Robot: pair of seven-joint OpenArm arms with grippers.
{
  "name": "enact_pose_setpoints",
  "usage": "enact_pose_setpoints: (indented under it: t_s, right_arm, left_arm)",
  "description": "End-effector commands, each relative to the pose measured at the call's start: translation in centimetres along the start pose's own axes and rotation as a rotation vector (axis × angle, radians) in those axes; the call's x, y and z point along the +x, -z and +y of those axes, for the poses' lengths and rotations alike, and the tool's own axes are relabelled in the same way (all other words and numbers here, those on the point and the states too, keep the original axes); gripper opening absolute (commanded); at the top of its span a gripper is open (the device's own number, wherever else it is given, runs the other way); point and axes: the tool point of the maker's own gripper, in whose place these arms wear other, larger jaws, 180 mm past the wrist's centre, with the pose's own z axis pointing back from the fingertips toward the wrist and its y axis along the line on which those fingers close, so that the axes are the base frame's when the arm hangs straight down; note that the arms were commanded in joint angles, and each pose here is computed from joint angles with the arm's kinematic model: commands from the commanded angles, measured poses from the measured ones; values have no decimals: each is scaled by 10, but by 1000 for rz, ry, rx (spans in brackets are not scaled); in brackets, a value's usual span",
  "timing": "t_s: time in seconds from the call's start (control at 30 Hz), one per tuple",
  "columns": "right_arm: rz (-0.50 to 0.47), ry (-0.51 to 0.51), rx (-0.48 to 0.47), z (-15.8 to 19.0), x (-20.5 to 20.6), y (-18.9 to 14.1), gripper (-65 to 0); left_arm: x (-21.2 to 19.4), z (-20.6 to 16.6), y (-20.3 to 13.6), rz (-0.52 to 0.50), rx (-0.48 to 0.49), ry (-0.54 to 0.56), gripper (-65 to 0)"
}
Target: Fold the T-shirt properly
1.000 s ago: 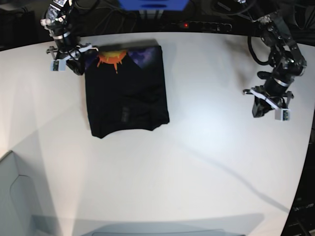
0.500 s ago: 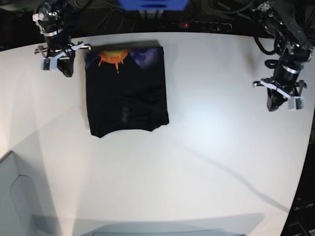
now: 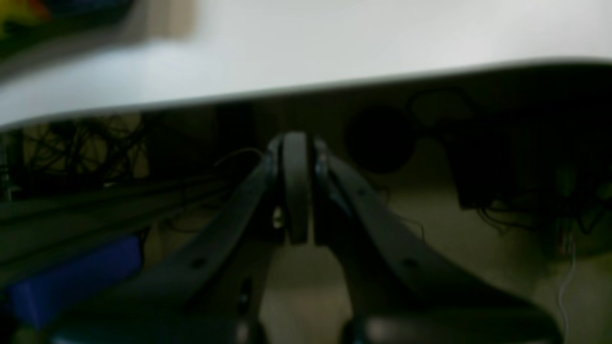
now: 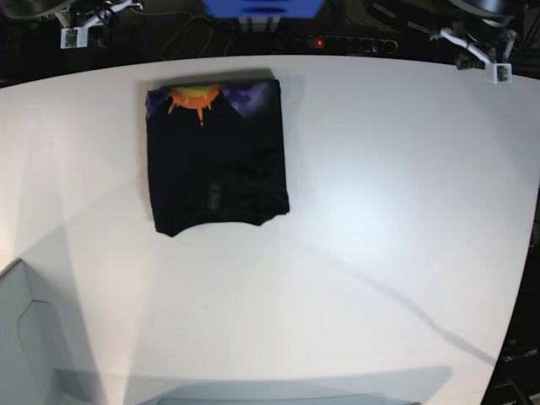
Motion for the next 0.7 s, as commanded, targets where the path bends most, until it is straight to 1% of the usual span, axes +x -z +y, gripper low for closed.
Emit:
enact_pose_setpoints:
  t_s: [0.0, 0.13, 0.2, 0.27, 0.33, 0.43, 0.53, 0.67]
  right_arm:
    - [9, -3, 11, 1, -5, -7, -650]
    - [84, 53, 52, 13, -38, -1, -650]
    - [134, 97, 82, 23, -61, 5, -650]
    - [178, 151, 120, 38, -82, 16, -650]
    - [230, 197, 148, 44, -107, 25, -650]
    - [284, 257, 163, 46, -132, 42, -650]
    - [311, 283, 171, 42, -141, 57, -650]
    - [313, 307, 180, 38, -143, 76, -650]
  left_arm:
    - [-5, 4, -8, 15, 8, 17, -649]
    - [-43, -5, -9, 123, -24, -1, -649]
    - [-64, -11, -1, 185, -42, -4, -649]
    - [-85, -14, 10, 239, -41, 18, -649]
    - [-97, -26, 28, 227, -71, 28, -649]
    - [-136, -49, 53, 253, -133, 13, -650]
    - [-169, -66, 74, 284, -174, -24, -650]
    - [-208, -73, 103, 328, -177, -117, -650]
